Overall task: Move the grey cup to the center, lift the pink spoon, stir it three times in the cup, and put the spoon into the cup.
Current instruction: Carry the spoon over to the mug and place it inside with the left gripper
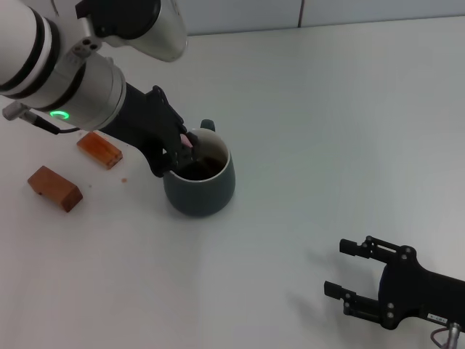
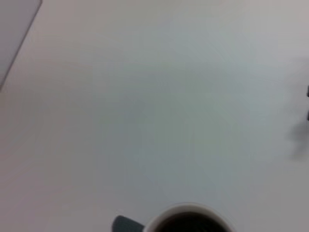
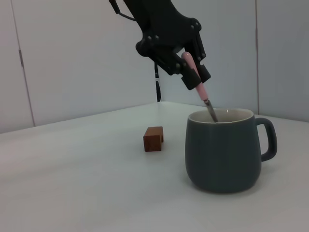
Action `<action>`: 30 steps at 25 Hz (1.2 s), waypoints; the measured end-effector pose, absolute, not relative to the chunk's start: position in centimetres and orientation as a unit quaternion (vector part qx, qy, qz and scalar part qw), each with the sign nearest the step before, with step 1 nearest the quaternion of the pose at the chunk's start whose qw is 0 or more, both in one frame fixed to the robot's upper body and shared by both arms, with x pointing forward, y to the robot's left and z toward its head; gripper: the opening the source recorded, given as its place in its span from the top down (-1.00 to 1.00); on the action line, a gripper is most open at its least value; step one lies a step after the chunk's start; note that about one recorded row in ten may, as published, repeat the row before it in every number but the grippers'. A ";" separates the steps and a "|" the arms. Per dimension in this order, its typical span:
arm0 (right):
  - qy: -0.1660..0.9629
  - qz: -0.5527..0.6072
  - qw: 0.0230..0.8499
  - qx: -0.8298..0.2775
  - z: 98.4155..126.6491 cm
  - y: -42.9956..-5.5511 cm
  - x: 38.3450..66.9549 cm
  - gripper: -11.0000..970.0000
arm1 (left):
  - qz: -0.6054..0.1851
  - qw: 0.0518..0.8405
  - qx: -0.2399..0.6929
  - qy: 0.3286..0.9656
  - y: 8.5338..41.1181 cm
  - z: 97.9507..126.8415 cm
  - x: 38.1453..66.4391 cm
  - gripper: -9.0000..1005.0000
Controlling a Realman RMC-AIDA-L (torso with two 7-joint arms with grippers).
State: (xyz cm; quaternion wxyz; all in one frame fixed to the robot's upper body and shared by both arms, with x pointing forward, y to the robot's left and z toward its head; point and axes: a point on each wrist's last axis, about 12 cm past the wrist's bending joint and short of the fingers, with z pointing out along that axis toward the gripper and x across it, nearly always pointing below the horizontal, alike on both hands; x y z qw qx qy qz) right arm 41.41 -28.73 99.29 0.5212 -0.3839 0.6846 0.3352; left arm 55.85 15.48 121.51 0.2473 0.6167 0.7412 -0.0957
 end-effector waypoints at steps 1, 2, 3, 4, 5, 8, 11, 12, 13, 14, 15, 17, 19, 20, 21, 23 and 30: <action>0.685 0.335 0.521 -0.383 99.3 -28.7 41.4 -0.51 | -0.092 0.249 0.614 0.744 15.5 121.5 56.0 0.71; 0.685 0.335 0.522 -0.383 99.3 -28.8 41.4 -0.51 | -0.087 0.251 0.610 0.746 15.6 121.4 56.2 0.71; 0.685 0.335 0.522 -0.382 99.3 -28.8 41.4 -0.51 | -0.082 0.251 0.608 0.749 15.7 121.4 56.3 0.71; 0.685 0.334 0.522 -0.382 99.3 -28.8 41.4 -0.51 | -0.076 0.250 0.605 0.752 15.8 121.3 56.4 0.71; 0.685 0.334 0.523 -0.382 99.3 -28.8 41.4 -0.51 | -0.068 0.247 0.602 0.756 16.0 121.3 56.5 0.71; 0.685 0.334 0.523 -0.382 99.3 -28.8 41.4 -0.51 | -0.069 0.241 0.600 0.760 16.3 121.3 56.5 0.71; 0.685 0.333 0.523 -0.382 99.3 -28.8 41.4 -0.51 | -0.082 0.232 0.607 0.755 16.4 121.5 56.0 0.71; 0.685 0.333 0.523 -0.381 99.3 -28.9 41.4 -0.51 | -0.087 0.230 0.611 0.753 16.3 121.5 55.8 0.71; 0.685 0.333 0.523 -0.381 99.3 -28.9 41.4 -0.51 | -0.092 0.230 0.613 0.750 16.2 121.5 55.7 0.71; 0.685 0.333 0.524 -0.381 99.3 -28.9 41.5 -0.51 | -0.098 0.230 0.616 0.747 16.1 121.6 55.6 0.71; 0.685 0.333 0.524 -0.381 99.4 -28.9 41.5 -0.51 | -0.102 0.232 0.618 0.744 16.0 121.6 55.5 0.71; 0.685 0.333 0.524 -0.382 99.4 -28.9 41.5 -0.51 | -0.112 0.240 0.619 0.739 15.8 121.8 55.5 0.71; 0.684 0.333 0.524 -0.382 99.4 -28.8 41.5 -0.51 | -0.111 0.251 0.616 0.739 15.8 121.9 55.7 0.71; 0.684 0.333 0.524 -0.382 99.4 -28.8 41.6 -0.51 | -0.107 0.256 0.613 0.740 15.8 121.8 55.9 0.71; 0.684 0.333 0.525 -0.382 99.4 -28.8 41.6 -0.51 | -0.104 0.257 0.612 0.741 15.8 121.8 56.0 0.71; 0.685 0.334 0.524 -0.381 99.4 -28.8 41.6 -0.51 | -0.095 0.256 0.608 0.745 15.8 121.5 56.3 0.71; 0.686 0.335 0.523 -0.379 99.5 -28.9 41.7 -0.51 | -0.086 0.253 0.601 0.753 16.1 121.0 56.5 0.71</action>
